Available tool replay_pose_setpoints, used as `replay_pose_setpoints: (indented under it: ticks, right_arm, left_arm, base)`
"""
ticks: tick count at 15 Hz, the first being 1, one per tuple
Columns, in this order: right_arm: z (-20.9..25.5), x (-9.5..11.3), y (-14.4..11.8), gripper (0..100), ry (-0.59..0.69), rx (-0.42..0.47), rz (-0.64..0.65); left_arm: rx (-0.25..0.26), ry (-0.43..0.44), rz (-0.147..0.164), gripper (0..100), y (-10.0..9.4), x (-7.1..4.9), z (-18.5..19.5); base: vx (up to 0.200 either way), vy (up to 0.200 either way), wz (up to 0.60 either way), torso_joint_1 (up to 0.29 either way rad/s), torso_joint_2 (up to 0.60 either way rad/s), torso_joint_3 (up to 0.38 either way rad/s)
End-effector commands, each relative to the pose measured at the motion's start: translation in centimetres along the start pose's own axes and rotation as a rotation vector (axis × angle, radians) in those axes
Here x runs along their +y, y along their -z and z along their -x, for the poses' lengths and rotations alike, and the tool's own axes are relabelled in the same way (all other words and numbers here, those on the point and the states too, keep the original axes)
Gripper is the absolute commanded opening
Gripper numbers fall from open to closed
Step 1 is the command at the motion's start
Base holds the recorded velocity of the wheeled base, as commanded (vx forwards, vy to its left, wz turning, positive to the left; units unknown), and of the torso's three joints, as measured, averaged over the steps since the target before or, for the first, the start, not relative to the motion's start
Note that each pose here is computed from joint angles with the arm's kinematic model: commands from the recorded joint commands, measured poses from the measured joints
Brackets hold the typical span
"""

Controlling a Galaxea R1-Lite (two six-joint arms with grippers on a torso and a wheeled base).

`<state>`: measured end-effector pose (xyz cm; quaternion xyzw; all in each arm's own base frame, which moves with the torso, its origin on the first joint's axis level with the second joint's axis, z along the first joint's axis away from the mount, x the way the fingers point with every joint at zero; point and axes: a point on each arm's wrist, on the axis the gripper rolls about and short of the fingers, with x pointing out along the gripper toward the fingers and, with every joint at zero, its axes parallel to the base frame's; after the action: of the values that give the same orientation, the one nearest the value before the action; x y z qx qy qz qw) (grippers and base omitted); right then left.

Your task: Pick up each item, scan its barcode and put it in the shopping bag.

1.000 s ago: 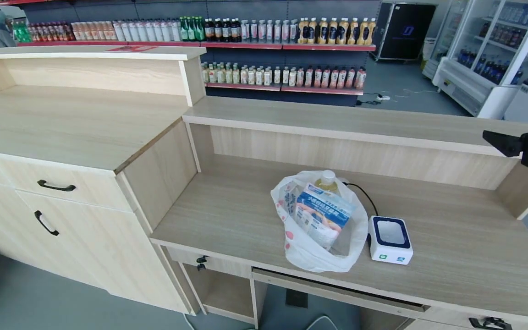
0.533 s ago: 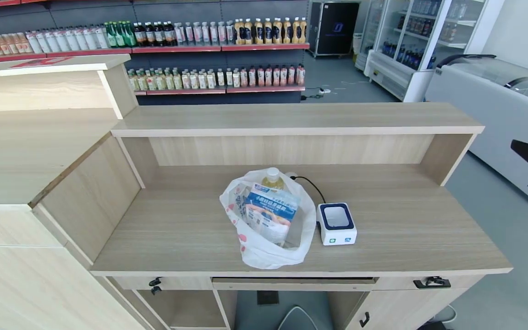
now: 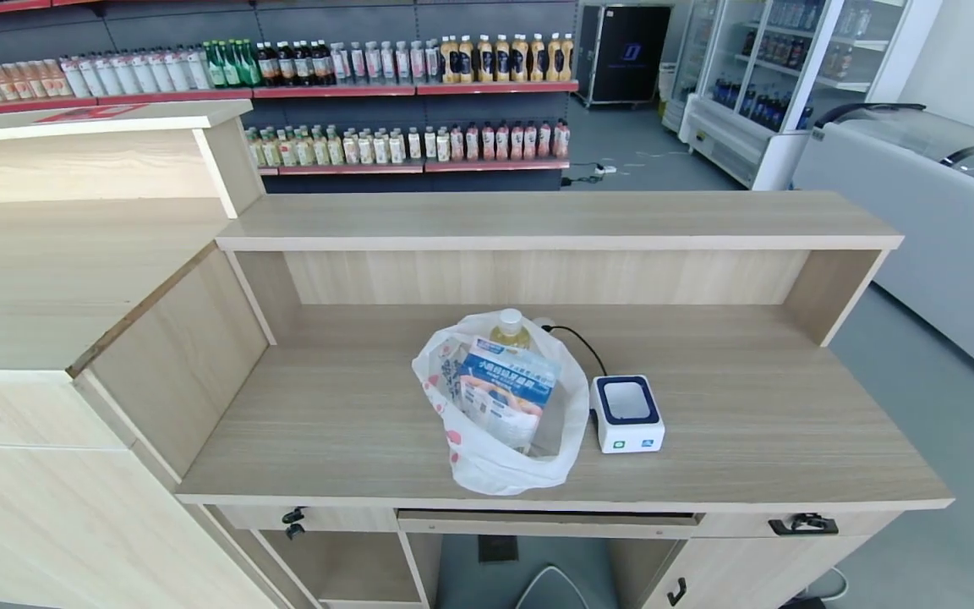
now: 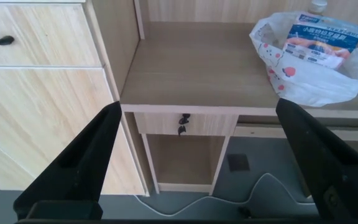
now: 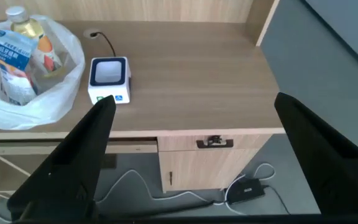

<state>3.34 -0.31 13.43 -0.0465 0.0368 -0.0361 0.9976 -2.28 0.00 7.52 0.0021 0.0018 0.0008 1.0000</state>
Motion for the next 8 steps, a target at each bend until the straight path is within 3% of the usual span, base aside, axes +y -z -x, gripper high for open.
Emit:
replay_pose_setpoints:
  ticks: [1, 5, 8]
  right_arm:
    - [3.3, 0.5, 3.5, 100, -0.033, -0.059, -0.036]
    - [4.6, 0.6, 5.8, 100, -0.034, -0.009, -0.073]
    - [5.0, 0.5, 6.0, 100, -0.059, -0.064, -0.084]
  left_arm:
    - [-0.001, -0.001, 0.001, 100, 0.0, 0.0, 0.0]
    - [-0.001, -0.001, 0.000, 100, 0.0, 0.0, 0.0]
    - [-0.001, -0.001, 0.001, 100, 0.0, 0.0, 0.0]
  base:
    - [0.000, 0.000, 0.00, 0.000, 0.00, 0.000]
    - [0.000, 0.000, 0.00, 0.000, 0.00, 0.000]
    - [0.000, 0.000, 0.00, 0.000, 0.00, 0.000]
